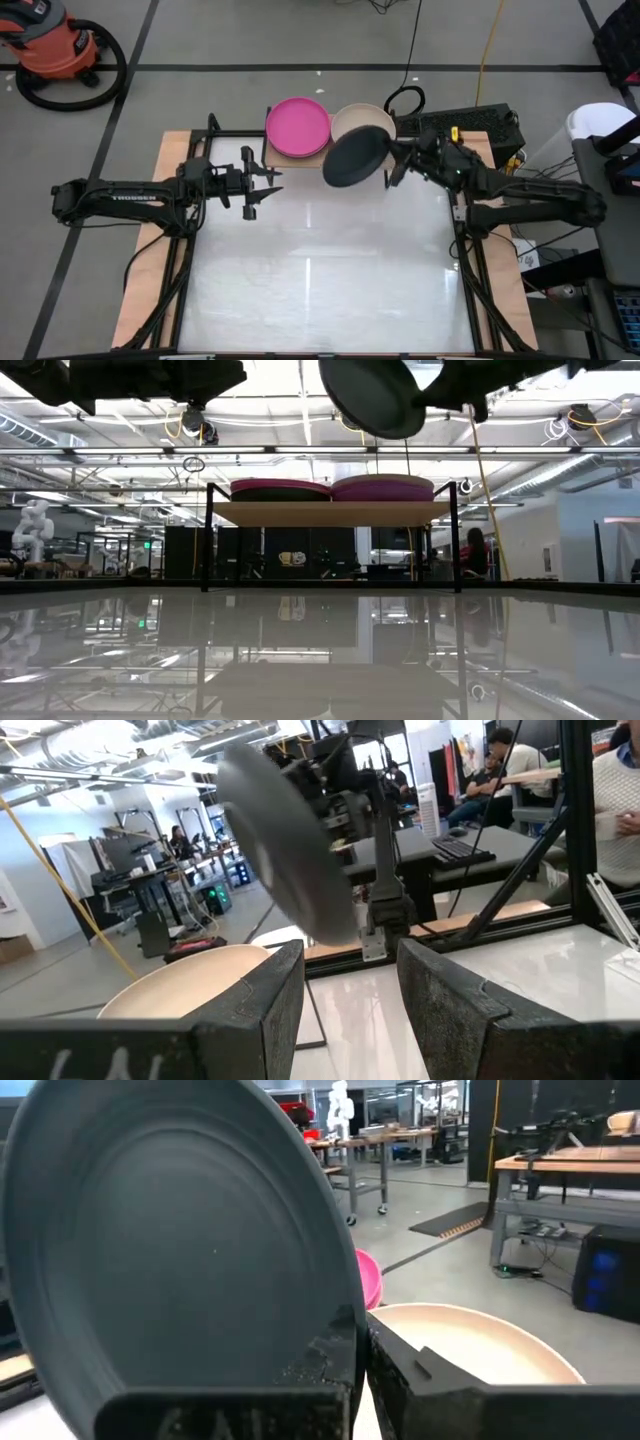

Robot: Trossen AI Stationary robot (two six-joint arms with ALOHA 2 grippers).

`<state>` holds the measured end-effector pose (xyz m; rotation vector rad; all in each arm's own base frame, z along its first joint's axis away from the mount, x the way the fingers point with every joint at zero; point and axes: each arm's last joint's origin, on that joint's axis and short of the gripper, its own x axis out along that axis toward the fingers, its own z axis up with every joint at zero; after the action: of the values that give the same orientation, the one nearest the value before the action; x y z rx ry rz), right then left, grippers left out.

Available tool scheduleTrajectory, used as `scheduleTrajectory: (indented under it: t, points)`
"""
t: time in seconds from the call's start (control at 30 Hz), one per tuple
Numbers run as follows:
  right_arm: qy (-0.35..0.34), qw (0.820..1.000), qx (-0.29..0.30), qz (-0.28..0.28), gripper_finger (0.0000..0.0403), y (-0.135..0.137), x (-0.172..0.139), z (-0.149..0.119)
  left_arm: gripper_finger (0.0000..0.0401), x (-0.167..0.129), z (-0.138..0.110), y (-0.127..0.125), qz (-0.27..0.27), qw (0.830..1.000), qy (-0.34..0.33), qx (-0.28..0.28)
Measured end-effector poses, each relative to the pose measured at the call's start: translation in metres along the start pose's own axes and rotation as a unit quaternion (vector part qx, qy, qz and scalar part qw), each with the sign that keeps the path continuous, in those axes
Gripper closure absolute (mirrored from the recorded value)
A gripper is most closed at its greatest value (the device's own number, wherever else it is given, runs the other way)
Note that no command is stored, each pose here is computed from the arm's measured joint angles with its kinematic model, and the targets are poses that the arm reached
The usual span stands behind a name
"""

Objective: Place and stack plates onto a shelf
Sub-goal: Stack the black plate on top of the light brown plate on the shelf

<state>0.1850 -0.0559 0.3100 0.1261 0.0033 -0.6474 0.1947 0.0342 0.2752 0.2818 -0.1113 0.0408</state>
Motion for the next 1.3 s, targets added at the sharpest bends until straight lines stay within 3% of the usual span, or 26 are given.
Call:
scheduleTrajectory:
  t: [0.53, 1.0, 1.3]
  points:
    - [0.035, 0.996, 0.071, -0.032, 0.0403, -0.050, 0.058, -0.022, 0.0233, 0.000, 0.000, 0.000, 0.000, 1.000, 0.000, 0.001]
    - [0.048, 0.993, 0.090, -0.056, 0.0403, -0.065, 0.068, -0.029, 0.0233, 0.000, 0.000, 0.000, 0.000, 1.000, 0.001, 0.000]
    - [-0.019, 0.987, 0.144, -0.062, 0.0403, -0.073, 0.066, -0.015, 0.0233, 0.000, -0.001, 0.000, -0.001, 1.000, 0.005, -0.004]
